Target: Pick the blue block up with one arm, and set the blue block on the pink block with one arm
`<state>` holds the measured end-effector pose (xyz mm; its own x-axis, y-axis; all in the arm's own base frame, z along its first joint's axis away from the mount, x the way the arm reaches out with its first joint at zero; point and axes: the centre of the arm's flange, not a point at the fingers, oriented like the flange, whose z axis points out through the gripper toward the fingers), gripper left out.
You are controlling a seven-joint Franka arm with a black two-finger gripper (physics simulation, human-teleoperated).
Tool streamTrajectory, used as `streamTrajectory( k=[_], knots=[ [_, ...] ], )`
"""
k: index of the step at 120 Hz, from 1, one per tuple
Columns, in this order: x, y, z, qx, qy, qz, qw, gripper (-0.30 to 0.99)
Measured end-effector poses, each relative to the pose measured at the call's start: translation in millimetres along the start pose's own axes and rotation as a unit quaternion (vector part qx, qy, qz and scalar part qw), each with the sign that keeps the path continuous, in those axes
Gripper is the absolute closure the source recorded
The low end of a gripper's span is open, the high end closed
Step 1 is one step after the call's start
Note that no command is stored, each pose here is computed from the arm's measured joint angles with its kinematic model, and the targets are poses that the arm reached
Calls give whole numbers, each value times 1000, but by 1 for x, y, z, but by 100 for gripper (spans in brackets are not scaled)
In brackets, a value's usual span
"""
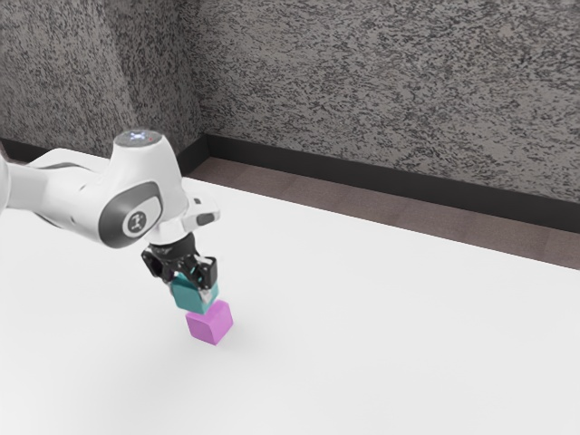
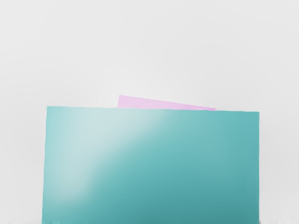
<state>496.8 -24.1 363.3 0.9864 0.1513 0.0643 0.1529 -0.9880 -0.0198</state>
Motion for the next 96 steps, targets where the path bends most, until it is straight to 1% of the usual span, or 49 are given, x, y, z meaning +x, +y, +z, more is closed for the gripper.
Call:
streamTrajectory(
  k=[40,45,55,71,76,80,90,96],
  knots=[
    [-5,0,4,-4,-3,24,1000,35],
    [-5,0,4,-5,-3,26,1000,29],
    [-5,2,3,-8,-2,32,999,20],
    [-4,4,0,-10,2,42,999,11],
    [-3,4,-10,-7,12,44,999,9],
    [-3,3,-25,-3,27,46,999,8],
    [3,3,-95,8,92,47,995,5],
    [11,-2,-138,10,131,41,990,4]
  ],
)
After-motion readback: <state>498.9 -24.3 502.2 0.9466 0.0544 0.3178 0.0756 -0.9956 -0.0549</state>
